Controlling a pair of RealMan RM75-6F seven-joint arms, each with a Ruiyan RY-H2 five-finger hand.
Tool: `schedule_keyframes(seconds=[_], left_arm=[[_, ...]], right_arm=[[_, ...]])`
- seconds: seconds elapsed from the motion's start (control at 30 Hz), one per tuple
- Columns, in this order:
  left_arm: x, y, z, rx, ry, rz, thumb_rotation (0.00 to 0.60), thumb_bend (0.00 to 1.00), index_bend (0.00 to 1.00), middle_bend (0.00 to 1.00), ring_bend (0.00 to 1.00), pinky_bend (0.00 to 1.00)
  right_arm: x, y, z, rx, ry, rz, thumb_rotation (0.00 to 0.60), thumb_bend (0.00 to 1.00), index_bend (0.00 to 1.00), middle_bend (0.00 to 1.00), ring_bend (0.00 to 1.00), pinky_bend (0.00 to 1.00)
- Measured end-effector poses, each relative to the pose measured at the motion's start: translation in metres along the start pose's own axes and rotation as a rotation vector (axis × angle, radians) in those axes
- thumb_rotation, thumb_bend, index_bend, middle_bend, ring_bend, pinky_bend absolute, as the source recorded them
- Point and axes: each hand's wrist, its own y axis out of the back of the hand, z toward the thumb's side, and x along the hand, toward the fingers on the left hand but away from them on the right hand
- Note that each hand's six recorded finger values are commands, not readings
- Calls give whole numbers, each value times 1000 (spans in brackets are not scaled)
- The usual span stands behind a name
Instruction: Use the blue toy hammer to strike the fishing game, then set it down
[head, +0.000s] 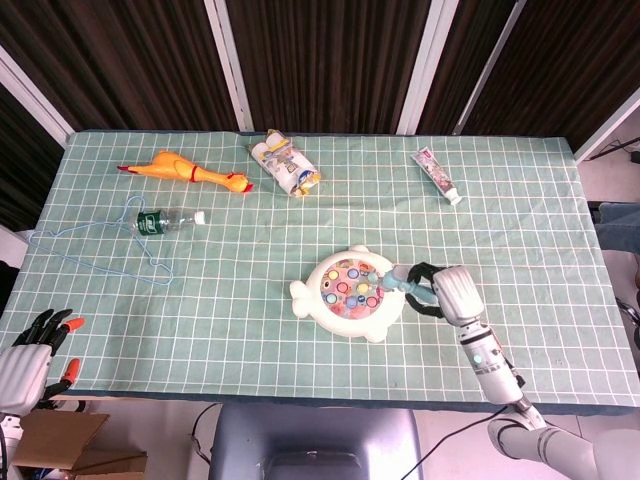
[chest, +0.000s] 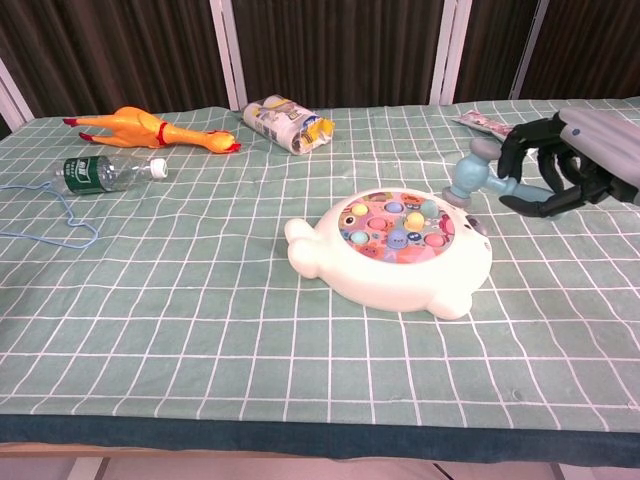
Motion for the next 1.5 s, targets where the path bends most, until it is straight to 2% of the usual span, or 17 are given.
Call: schedule_keyframes(seconds=[0.27, 0.53, 0.83, 1.27, 1.5], left_arm=[[0, 0, -1, -3, 3, -3, 600, 444, 229, 106, 59, 249], [0, 1, -3, -9, 10, -3, 600, 444, 229, 106, 59, 249], [1, 0, -2, -5, 10, -8, 600, 444, 229, 107, 59, 248], [0, 2, -4, -14, 13, -4, 600, 444, 229, 106, 59, 249], [0, 2, -4, -16, 16, -3, 600, 444, 229, 106, 59, 249]], right_arm=[[-21, -2, 26, 85, 45, 41, 600, 1000, 849, 682, 794, 950], [-34, -6, 31, 153, -2, 71, 600, 1000, 849, 682, 794, 950], [-36, -8, 29, 172, -38, 69, 600, 1000, 849, 682, 794, 950], [-34, -23, 21, 185, -57, 110, 600, 1000, 849, 682, 794, 949], [-34, -18, 27, 161, -41, 81, 600, 1000, 849, 682, 794, 949]])
